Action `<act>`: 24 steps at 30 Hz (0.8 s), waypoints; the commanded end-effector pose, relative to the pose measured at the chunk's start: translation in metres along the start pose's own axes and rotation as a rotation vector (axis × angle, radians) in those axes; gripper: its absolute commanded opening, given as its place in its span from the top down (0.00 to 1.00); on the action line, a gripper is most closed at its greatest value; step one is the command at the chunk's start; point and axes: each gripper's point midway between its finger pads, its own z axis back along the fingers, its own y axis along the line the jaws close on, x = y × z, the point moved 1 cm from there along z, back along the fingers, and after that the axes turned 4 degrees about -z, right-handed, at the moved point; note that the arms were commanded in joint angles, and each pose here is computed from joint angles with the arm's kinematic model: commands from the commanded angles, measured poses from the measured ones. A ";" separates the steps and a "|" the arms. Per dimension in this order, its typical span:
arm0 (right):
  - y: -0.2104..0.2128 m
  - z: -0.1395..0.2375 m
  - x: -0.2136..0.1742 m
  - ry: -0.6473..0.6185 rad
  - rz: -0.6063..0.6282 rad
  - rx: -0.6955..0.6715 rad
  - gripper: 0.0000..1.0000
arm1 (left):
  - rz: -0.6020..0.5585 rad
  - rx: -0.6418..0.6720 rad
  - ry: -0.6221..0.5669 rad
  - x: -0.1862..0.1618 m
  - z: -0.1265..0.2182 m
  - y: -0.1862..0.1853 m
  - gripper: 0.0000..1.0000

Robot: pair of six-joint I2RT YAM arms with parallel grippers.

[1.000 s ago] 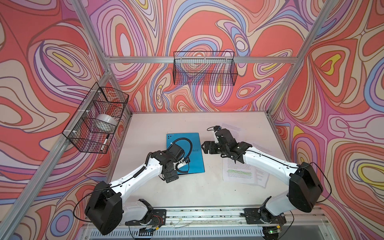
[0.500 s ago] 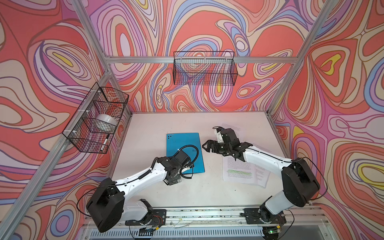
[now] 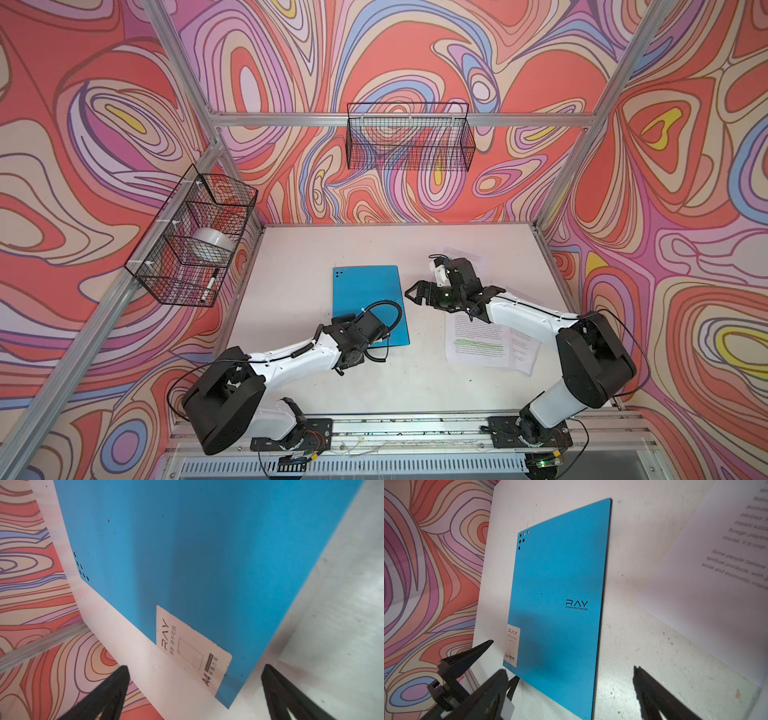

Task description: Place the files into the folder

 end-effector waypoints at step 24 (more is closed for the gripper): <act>-0.005 -0.035 -0.029 0.187 -0.034 0.147 0.02 | 0.099 0.239 -0.003 0.008 -0.003 0.035 0.00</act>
